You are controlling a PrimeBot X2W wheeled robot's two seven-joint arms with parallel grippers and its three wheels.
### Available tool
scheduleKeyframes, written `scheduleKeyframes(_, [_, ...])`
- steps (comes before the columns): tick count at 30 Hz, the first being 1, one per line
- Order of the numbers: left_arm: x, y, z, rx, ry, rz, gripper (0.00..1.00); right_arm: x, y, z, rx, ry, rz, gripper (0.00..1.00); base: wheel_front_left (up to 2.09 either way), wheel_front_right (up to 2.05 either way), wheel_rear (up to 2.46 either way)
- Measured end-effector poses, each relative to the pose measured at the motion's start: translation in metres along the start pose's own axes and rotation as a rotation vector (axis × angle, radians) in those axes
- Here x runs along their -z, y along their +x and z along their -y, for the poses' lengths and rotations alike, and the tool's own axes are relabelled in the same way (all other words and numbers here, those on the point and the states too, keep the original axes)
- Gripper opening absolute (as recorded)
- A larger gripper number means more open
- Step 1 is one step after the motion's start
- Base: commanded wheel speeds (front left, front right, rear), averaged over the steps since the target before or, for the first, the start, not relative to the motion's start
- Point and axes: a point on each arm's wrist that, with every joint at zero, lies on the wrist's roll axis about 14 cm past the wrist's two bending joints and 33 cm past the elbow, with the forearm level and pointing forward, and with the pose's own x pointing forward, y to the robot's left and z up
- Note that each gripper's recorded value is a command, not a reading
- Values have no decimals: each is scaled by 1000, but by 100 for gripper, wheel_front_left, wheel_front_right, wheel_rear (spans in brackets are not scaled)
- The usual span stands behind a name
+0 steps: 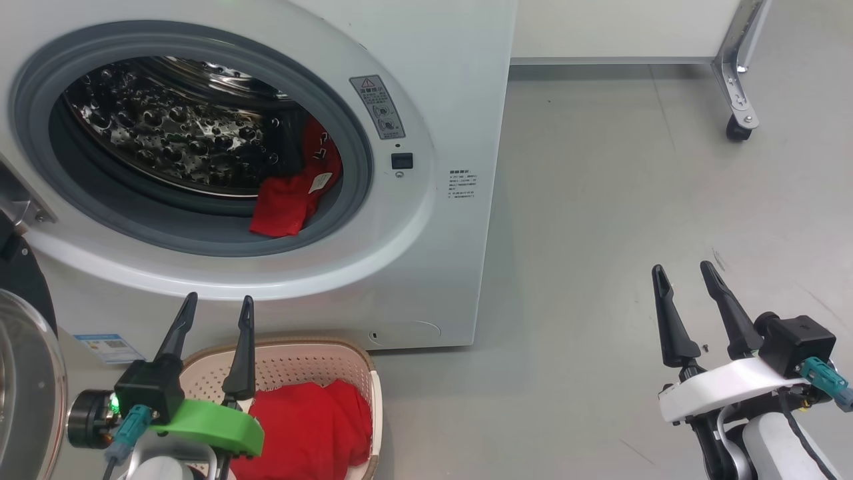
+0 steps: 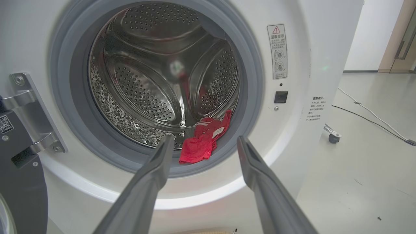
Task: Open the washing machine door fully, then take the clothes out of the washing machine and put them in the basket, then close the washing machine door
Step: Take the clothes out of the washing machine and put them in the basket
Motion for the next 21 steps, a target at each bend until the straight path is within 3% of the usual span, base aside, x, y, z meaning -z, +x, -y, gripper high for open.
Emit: scheduleKeyframes(21, [1,1,3,-2,-7,2,100,8,-2,6,23,9,-23,100,0,0,0])
